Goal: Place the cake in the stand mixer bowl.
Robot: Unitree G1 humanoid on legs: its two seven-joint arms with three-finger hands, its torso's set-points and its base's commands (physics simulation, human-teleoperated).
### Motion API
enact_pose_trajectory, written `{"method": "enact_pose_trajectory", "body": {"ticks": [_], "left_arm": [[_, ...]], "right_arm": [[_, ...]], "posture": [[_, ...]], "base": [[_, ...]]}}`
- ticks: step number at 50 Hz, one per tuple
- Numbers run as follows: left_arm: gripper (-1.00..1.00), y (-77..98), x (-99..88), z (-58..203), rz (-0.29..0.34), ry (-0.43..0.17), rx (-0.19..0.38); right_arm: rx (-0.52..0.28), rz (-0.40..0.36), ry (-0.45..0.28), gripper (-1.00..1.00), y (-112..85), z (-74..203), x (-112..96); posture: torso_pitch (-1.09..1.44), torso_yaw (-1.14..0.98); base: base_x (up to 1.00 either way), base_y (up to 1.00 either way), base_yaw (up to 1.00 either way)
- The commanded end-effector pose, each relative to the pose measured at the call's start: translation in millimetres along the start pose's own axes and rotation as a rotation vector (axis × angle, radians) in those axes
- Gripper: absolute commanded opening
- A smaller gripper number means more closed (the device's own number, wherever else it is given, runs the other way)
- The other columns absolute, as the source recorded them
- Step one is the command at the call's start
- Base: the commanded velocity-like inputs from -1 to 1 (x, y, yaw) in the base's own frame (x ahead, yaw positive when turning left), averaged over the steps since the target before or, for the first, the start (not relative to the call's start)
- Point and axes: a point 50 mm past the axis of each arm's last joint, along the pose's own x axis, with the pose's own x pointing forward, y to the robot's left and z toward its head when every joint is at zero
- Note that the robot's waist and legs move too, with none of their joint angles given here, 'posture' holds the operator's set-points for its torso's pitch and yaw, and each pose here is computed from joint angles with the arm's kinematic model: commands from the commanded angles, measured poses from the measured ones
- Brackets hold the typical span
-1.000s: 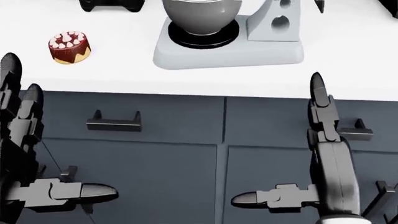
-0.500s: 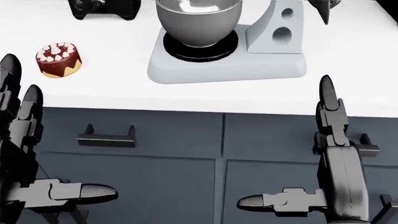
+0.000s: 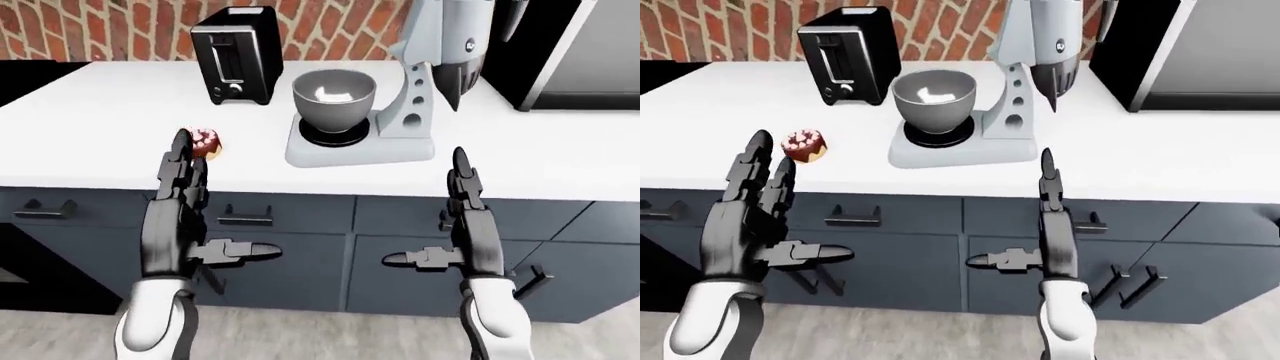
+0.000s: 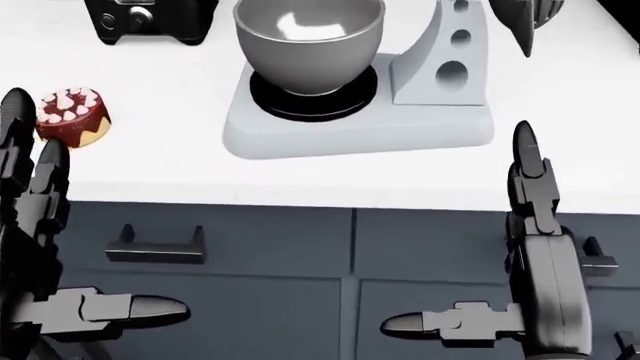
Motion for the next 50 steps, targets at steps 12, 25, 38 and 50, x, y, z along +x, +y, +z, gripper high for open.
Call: {"method": "enact_pose_trajectory", "body": {"ticks": [12,25,38,50], "left_arm": [[1.0,0.6,-0.6,11.3,0.005,-0.069,0.012],[1.0,0.1,-0.6,10.8,0.004,-0.069,0.013],[1.0,0.1,-0.7,10.9,0.004,-0.071,0.014],[1.0,0.0,-1.1,10.9,0.004,-0.071,0.013]], "right_arm": [[0.006,-0.011,-0.078,1.0,-1.5,13.7,-0.5],[-0.004,-0.059,-0.071,1.0,-16.2,12.4,-9.8],[-0.012,-0.097,-0.063,1.0,-28.1,6.3,-17.4],[-0.012,-0.103,-0.06,1.0,-28.4,5.4,-20.6]], "posture": [[0.0,0.0],[0.0,0.0],[0.0,0.0],[0.0,0.0]], "base": [[0.1,0.0,0.0],[0.1,0.0,0.0],[0.1,0.0,0.0],[0.1,0.0,0.0]]}}
